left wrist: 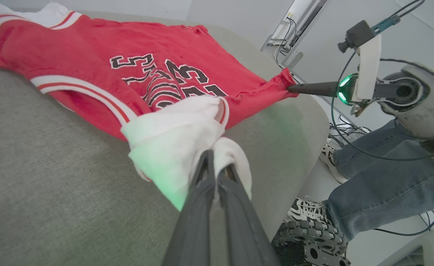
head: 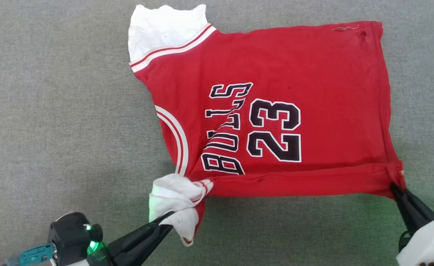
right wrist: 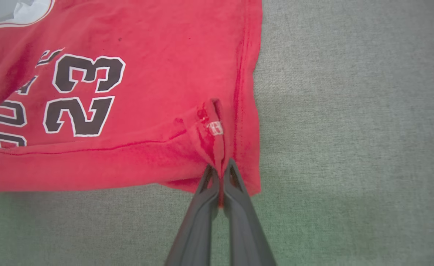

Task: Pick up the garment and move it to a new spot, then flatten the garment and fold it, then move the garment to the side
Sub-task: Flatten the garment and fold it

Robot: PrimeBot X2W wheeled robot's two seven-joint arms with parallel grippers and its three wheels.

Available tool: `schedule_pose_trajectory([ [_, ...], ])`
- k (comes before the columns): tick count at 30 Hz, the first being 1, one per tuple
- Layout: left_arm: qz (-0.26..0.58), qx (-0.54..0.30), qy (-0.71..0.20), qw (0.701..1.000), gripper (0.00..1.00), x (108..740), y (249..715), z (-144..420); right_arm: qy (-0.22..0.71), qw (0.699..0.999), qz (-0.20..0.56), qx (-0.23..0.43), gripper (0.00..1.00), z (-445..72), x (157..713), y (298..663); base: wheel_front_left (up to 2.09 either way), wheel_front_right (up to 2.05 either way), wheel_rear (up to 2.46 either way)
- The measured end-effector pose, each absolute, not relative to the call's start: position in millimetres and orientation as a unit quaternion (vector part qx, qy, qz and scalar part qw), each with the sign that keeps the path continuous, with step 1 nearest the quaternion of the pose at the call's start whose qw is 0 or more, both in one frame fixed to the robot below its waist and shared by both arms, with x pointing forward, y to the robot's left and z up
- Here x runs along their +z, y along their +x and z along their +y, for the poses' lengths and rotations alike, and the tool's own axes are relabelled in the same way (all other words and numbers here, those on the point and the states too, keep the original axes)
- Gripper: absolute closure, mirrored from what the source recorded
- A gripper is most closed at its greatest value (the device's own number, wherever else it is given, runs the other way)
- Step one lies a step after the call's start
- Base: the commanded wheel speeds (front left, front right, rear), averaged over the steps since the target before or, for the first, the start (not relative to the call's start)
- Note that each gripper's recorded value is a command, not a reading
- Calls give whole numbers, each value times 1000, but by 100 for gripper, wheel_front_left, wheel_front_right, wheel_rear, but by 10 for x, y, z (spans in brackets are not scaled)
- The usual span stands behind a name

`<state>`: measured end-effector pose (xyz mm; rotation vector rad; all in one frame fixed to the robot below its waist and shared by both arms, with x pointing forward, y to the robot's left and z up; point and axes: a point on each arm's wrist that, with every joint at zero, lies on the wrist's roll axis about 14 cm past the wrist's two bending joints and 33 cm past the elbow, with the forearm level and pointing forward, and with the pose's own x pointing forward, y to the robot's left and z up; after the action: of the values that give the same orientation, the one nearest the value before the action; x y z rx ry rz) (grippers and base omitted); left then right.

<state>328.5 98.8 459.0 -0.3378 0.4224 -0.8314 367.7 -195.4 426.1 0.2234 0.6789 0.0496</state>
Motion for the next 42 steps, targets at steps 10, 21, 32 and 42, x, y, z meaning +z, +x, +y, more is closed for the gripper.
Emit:
schedule_pose_trajectory([
  [10,147,-449,-118,873,100,4847,3720,864,100,953,282,38,100,-1882,4437,4133,0,0,0],
  [21,181,-440,-97,874,100,4587,4412,905,84,952,290,54,100,-1755,4262,4713,0,0,0],
  [32,179,-406,-111,889,100,4527,4857,1007,98,957,272,22,100,-1935,4079,4897,0,0,0],
  [42,180,-367,-117,905,100,4420,5048,1199,123,963,239,6,100,-2018,4012,4968,0,0,0],
])
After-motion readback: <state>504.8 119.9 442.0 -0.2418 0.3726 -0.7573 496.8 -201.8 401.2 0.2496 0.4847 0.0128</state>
